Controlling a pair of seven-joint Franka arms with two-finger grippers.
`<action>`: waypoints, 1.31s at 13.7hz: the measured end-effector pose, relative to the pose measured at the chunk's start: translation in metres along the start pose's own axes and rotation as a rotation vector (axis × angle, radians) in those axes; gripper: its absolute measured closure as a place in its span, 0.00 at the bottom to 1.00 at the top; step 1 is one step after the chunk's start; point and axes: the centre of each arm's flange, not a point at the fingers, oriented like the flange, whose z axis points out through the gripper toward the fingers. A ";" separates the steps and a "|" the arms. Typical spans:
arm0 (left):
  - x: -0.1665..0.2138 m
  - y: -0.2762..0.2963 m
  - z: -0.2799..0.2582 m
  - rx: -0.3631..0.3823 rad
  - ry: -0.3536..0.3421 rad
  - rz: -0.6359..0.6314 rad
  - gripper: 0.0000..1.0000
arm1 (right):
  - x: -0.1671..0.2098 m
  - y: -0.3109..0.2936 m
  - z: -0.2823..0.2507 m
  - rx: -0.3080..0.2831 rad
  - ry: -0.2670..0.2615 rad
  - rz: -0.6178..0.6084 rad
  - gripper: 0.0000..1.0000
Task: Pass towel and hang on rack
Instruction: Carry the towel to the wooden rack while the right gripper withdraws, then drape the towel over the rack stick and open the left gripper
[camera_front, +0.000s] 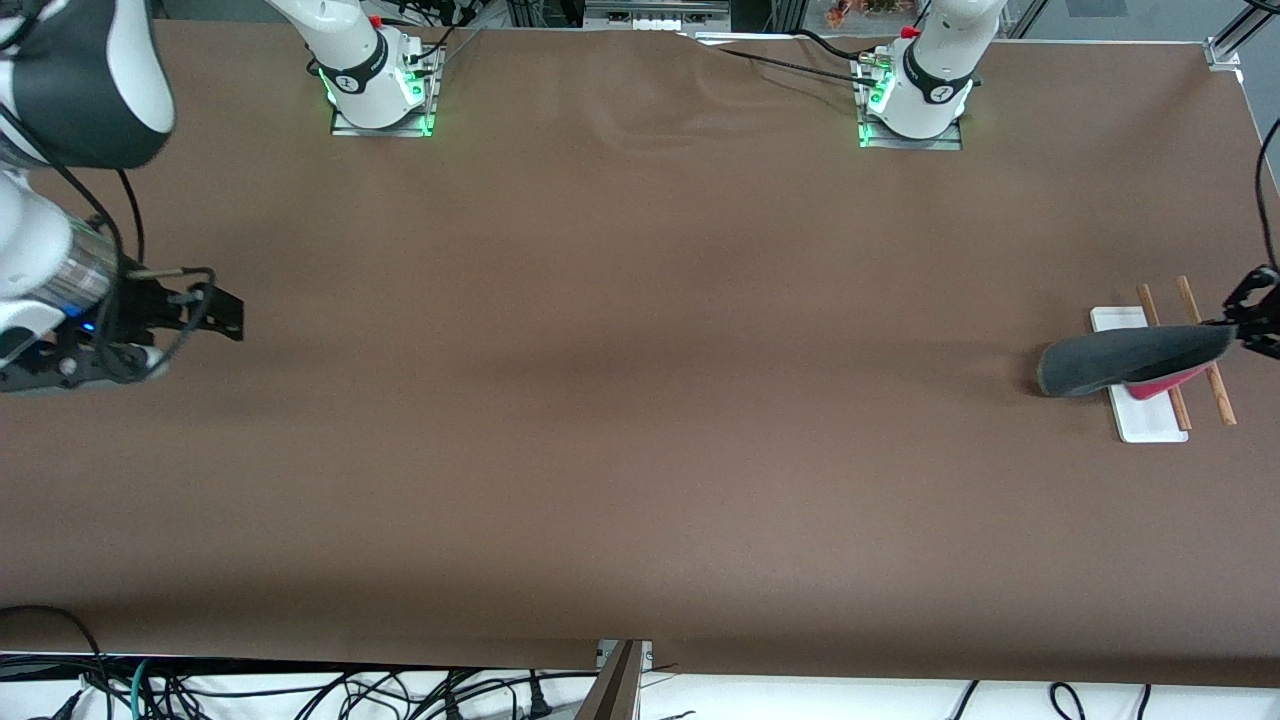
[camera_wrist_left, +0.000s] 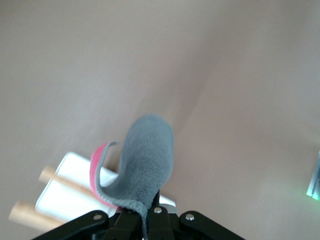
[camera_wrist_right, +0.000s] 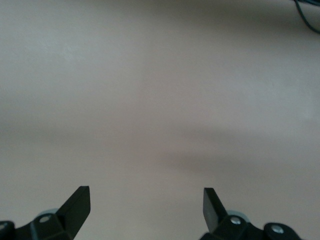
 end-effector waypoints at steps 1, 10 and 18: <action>-0.024 -0.006 -0.002 0.008 0.007 -0.017 0.98 | -0.009 0.004 -0.004 -0.002 -0.007 0.007 0.00; -0.137 -0.067 0.034 0.126 0.013 -0.031 0.98 | -0.052 0.042 -0.047 -0.014 0.017 0.083 0.00; -0.165 -0.086 0.077 0.141 0.018 -0.056 0.84 | -0.056 0.033 -0.040 -0.010 -0.031 0.145 0.00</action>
